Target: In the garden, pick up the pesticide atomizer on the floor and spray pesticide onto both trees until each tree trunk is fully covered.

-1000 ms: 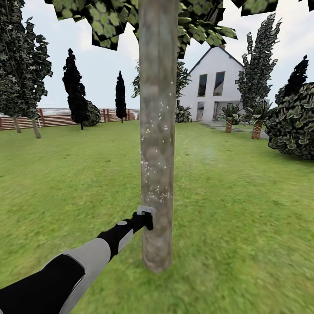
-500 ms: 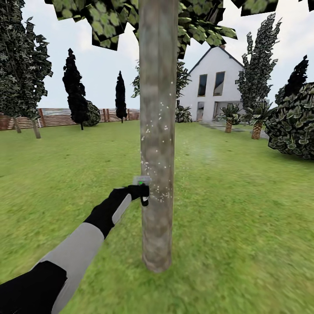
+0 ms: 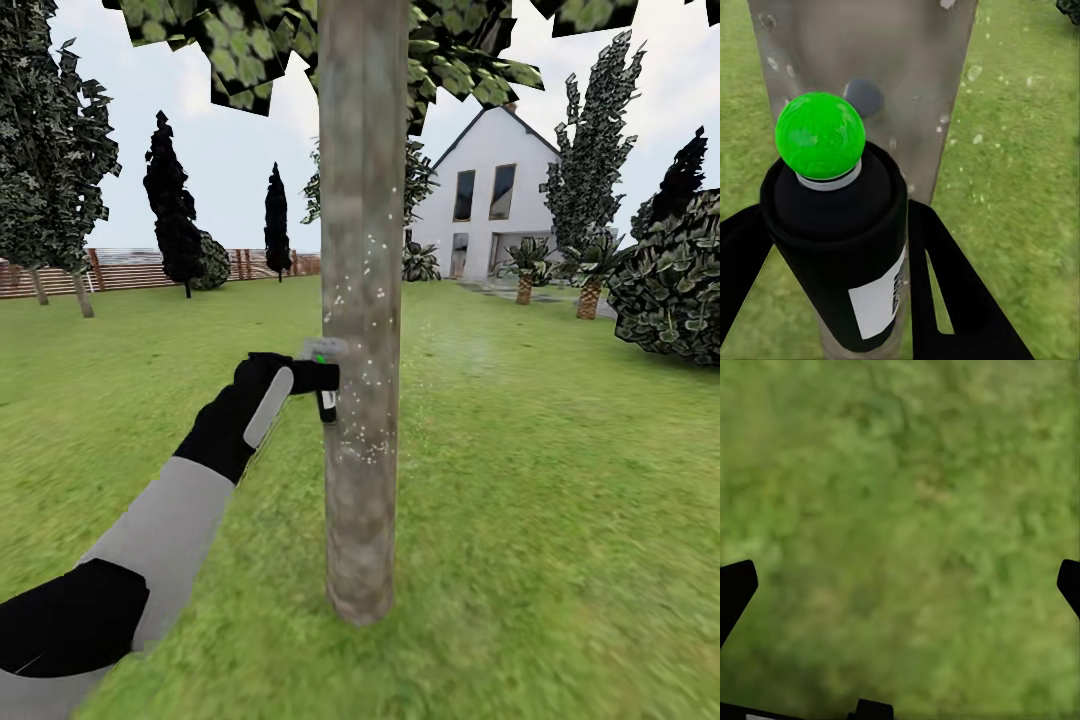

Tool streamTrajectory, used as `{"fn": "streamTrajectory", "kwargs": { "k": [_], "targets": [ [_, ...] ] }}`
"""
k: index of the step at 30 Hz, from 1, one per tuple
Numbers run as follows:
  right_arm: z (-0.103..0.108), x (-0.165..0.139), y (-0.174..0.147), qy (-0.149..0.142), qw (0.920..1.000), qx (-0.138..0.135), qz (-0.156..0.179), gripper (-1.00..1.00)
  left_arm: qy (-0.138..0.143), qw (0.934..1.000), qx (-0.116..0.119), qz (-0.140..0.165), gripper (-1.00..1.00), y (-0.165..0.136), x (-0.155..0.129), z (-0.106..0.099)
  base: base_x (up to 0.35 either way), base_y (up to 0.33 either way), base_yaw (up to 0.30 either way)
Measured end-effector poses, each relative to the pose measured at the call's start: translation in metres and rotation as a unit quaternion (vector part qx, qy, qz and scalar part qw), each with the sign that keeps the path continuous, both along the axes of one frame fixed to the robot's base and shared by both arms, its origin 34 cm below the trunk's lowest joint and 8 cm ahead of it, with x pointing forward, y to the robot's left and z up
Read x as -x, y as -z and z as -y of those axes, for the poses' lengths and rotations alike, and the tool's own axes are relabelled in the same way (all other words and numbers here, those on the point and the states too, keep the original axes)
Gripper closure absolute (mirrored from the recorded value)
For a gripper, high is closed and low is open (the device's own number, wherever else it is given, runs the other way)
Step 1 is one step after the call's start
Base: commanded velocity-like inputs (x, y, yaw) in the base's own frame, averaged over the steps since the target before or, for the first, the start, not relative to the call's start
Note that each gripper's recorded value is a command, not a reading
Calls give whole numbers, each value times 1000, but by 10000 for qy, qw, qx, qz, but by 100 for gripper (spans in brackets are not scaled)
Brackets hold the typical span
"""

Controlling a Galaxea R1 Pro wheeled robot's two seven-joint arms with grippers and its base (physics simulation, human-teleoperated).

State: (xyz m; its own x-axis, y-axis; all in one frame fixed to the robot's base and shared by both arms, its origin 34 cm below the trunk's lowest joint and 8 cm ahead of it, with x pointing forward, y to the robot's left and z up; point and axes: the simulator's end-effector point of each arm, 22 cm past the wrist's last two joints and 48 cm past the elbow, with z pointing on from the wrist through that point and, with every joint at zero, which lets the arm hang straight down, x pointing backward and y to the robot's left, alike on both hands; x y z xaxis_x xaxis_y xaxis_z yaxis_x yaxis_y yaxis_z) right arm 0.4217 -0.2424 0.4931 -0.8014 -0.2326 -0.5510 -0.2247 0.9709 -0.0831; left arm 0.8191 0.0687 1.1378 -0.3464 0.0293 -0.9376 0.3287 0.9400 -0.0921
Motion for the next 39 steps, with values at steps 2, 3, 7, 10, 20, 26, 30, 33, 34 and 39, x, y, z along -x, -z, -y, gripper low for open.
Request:
{"fn": "streamTrajectory", "kwargs": {
  "k": [2, 3, 7, 10, 20, 26, 30, 33, 34, 39],
  "targets": [
    [0, 0, 0, 0, 10000, 0, 1, -100, -22, 9999, 23, 106, 100, -25, -3, -3, 0, 0, 0],
    [0, 0, 0, 0, 10000, 0, 0, -100, -22, 9999, 32, 149, 100, -34, -3, -4, 0, 0, 0],
    [0, 0, 0, 0, 10000, 0, 0, -100, -34, 9996, 14, 285, 100, -61, -5, -6, 0, 0, 0],
    [0, 0, 0, 0, 10000, 0, 0, -100, -244, 9995, 9, 181, 100, -83, -6, -23, 0, 0, 0],
    [0, 0, 0, 0, 10000, -1, -4, -100, -506, 9972, -101, 535, 100, -208, -15, -43, 0, 0, 0],
    [0, 0, 0, -1, 10000, -2, -5, -100, -584, 9977, -141, 299, 100, -193, -22, -49, 0, 0, 0],
    [0, 1, 0, -2, 10000, -2, -7, -100, -607, 9978, -139, 232, 100, -188, -24, -51, 0, 0, 0],
    [0, 1, 0, -1, 10000, -2, -8, -100, -659, 9977, -156, 40, 100, -172, -29, -57, 0, 0, 0],
    [0, 1, 0, -2, 10000, -2, -10, -100, -711, 9972, -178, -170, 100, -152, -35, -60, 0, 0, 0],
    [0, 1, 0, -1, 10000, -3, -10, -100, -903, 9945, -130, -512, 100, -102, -52, -70, 0, 0, 0]
  ]
}}
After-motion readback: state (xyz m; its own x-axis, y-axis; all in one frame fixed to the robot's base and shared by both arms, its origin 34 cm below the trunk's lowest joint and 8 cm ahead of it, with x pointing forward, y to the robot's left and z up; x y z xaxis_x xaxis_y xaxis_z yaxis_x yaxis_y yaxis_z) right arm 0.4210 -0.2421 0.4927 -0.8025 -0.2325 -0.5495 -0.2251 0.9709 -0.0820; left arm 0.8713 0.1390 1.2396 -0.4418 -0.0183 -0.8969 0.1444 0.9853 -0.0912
